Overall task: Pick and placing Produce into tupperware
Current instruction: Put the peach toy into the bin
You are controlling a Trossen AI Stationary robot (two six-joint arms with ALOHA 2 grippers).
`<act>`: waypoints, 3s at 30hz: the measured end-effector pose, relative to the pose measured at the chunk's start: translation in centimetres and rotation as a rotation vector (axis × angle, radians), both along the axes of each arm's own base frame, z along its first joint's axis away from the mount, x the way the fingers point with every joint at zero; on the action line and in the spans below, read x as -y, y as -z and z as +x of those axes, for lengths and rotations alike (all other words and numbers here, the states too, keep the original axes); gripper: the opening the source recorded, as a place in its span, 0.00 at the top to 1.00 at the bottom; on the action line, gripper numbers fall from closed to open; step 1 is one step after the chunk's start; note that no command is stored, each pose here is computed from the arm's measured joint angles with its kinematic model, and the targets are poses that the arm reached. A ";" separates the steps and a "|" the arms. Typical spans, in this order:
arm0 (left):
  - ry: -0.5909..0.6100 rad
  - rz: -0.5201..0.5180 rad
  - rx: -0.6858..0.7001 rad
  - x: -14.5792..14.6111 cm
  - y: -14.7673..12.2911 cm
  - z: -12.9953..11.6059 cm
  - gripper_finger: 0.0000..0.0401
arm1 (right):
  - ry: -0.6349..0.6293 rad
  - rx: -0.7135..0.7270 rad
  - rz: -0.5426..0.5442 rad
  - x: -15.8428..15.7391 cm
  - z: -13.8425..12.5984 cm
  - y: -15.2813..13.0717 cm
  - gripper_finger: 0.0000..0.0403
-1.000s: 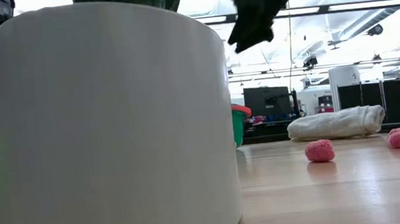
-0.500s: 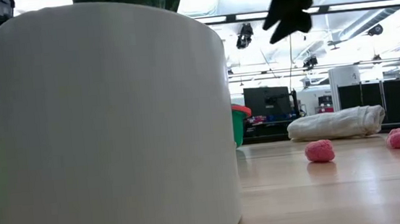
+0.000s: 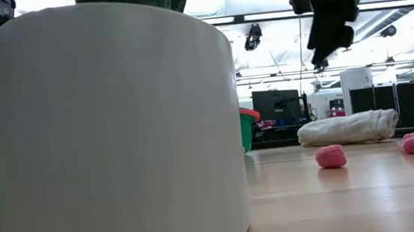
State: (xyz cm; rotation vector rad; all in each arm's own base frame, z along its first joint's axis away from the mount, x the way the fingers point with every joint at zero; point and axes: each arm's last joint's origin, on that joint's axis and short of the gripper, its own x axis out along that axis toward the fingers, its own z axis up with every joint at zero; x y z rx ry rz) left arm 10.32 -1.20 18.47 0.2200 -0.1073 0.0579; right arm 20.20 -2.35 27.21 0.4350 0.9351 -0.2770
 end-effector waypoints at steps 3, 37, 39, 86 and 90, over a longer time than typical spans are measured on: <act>0.000 0.000 0.000 0.0 0.0 0.0 0.89 | -0.041 -0.012 0.002 -0.8 0.0 0.7 0.39; 0.000 -0.004 0.008 0.0 -0.1 0.0 0.89 | -0.465 0.138 -0.072 -12.5 4.2 6.9 0.42; 0.000 -0.004 0.007 0.0 -0.1 0.0 0.89 | -0.470 0.129 -0.072 -13.0 4.9 7.9 0.42; 0.000 -0.004 0.002 0.0 0.0 0.0 0.89 | -0.459 0.015 -0.097 -14.3 7.7 15.1 0.57; 0.000 -0.003 0.001 0.0 0.0 0.0 0.89 | -0.460 0.013 -0.096 -14.3 7.7 15.1 0.65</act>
